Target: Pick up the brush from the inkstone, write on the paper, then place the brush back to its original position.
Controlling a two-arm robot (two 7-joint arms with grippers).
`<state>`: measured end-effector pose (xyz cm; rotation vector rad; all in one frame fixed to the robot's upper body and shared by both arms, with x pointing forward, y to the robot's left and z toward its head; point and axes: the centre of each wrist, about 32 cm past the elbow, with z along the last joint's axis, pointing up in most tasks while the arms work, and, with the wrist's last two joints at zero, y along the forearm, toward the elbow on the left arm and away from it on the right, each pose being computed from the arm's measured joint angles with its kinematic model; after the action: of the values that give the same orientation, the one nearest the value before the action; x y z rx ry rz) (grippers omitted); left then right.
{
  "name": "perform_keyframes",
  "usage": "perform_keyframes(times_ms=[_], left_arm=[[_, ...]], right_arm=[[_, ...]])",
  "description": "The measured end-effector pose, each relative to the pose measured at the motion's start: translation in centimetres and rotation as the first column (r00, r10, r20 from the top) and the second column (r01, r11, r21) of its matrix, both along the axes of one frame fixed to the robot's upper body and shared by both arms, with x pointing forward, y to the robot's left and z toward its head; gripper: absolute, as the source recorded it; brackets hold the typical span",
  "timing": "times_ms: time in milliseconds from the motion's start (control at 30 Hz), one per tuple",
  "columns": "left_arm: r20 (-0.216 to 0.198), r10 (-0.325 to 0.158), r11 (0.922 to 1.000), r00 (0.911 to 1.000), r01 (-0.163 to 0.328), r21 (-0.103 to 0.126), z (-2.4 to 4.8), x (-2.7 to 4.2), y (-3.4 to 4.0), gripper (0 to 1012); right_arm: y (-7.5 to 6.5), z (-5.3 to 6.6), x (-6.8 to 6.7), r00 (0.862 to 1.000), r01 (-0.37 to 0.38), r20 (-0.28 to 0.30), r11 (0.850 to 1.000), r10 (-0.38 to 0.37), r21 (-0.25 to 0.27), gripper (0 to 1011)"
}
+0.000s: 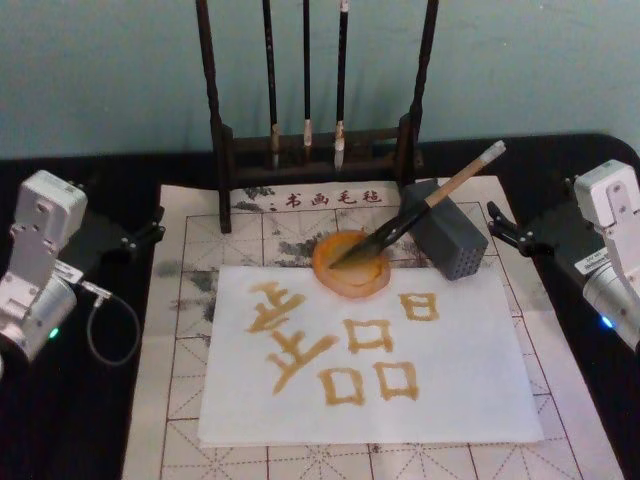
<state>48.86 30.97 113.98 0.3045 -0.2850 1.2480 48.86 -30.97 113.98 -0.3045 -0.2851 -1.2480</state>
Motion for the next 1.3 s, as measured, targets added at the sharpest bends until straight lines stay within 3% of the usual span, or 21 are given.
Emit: perform_keyframes(times_ms=[1300], left_arm=[[0.0, 0.0, 1.0, 1.0, 0.0, 0.0, 0.0, 0.0, 0.0, 1001]], right_arm=[[0.0, 0.0, 0.0, 1.0, 0.0, 0.0, 1.0, 0.0, 0.0, 1002]])
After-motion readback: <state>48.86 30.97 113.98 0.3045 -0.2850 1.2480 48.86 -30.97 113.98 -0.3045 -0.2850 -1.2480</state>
